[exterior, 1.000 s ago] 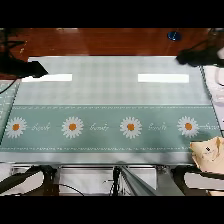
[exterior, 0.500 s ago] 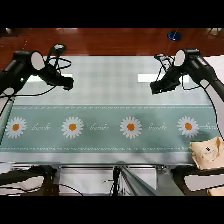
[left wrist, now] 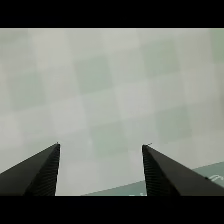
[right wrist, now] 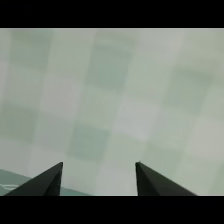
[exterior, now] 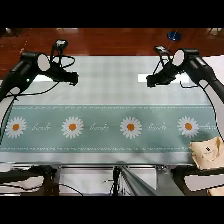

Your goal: Fold the shirts.

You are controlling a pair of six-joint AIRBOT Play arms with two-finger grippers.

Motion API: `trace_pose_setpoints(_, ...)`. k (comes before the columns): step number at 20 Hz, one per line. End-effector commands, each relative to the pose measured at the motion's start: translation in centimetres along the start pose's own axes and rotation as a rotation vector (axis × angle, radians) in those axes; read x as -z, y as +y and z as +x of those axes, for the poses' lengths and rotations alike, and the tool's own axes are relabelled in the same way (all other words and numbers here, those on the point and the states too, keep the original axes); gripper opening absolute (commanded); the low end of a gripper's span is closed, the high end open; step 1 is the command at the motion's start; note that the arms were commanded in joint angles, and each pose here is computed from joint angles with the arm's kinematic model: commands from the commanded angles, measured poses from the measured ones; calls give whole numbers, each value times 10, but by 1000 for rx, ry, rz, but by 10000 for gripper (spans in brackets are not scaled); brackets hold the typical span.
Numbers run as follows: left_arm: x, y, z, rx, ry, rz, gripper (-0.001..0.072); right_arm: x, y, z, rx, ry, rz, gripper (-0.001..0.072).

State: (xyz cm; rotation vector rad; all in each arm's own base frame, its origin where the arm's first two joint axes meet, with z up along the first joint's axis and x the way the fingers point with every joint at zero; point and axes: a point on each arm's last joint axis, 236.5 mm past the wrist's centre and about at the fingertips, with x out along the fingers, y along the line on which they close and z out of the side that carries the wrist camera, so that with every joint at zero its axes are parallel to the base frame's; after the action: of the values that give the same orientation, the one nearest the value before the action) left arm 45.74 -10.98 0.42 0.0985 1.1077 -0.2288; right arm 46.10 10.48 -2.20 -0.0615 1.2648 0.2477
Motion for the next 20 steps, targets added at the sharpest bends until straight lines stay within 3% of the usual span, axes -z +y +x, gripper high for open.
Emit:
trace_pose_setpoints(1, 13, -1, 9, 2, 58, -101, 611, -7, -15, -1, 62, -32, 16, 541)
trace_pose_setpoints(6, 21, 10, 10, -9, 92, -130, 612, -10, -58, -19, 253, -56, 52, 540)
trace_pose_setpoints(12, 39, 12, 3, -14, 171, -130, 602, -21, -53, -58, 248, -140, 33, 537)
trace_pose_setpoints(20, 33, 29, -51, -86, 98, -85, 597, 2, -31, -67, 161, -69, 35, 537)
